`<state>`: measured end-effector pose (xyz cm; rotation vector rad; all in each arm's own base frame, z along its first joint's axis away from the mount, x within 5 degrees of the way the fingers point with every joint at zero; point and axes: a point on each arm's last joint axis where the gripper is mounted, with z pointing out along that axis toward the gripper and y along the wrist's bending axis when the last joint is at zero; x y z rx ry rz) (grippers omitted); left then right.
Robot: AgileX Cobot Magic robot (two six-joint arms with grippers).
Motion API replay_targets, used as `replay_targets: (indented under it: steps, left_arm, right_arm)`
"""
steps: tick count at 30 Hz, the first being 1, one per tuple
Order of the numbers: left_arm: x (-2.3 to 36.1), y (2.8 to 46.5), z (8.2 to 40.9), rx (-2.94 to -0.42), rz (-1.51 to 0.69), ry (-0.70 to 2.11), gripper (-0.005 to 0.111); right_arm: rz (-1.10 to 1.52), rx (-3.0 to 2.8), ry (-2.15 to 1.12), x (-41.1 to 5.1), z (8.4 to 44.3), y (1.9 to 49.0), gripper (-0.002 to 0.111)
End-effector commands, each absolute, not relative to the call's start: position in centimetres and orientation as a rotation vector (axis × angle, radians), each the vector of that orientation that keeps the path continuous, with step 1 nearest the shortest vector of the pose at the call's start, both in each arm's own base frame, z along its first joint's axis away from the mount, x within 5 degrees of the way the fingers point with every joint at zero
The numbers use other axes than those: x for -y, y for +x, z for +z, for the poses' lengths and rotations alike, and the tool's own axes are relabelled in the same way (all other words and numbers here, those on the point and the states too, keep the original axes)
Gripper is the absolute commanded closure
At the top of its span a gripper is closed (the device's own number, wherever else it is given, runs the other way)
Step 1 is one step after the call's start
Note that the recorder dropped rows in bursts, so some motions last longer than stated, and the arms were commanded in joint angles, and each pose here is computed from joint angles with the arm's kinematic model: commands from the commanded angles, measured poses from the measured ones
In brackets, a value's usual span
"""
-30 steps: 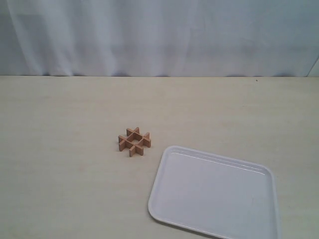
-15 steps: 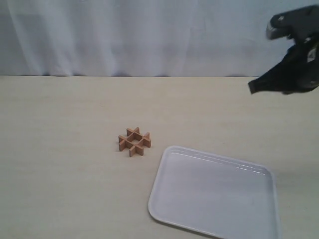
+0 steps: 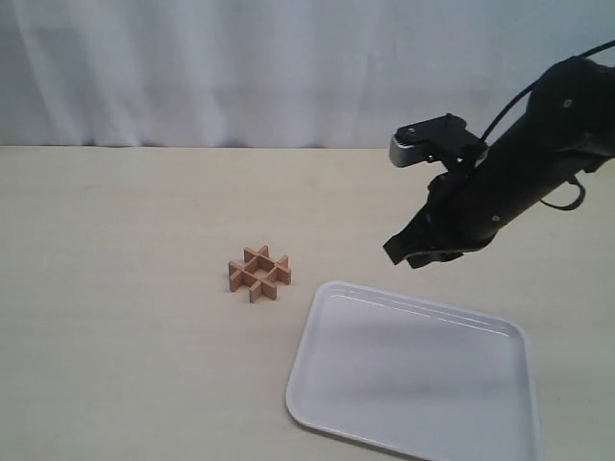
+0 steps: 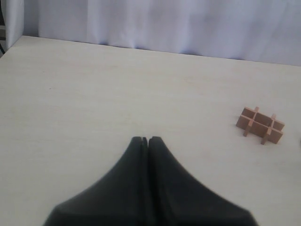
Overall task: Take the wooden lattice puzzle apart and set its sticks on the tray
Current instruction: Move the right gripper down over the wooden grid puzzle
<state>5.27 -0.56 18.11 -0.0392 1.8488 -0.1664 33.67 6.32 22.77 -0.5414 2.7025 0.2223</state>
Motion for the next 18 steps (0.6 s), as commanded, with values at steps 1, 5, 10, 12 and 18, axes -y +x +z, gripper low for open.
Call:
replay_targets:
  steps: [1, 5, 10, 12, 18]
  left_arm:
    - [0.6, 5.3, 18.1, -1.848, -0.166, -0.04, 0.107]
    - [0.6, 5.3, 18.1, -1.848, -0.166, -0.04, 0.107]
    - [0.6, 5.3, 18.1, -1.848, -0.166, -0.04, 0.107]
    - [0.6, 5.3, 18.1, -1.848, -0.166, -0.04, 0.107]
    - [0.6, 5.3, 18.1, -1.848, -0.166, -0.04, 0.107]
  right_arm:
    - [0.234, -2.624, -0.607, -9.9, 23.0, 33.6, 0.104]
    - [0.236, -2.558, -0.68, -12.9, 22.0, 33.8, 0.104]
    - [0.235, -2.551, -0.673, -14.0, 19.7, 34.9, 0.103]
    - [0.243, -2.581, -0.659, -14.3, 18.9, 35.6, 0.099]
    - [0.243, -2.64, -0.707, -15.3, 17.5, 38.3, 0.079]
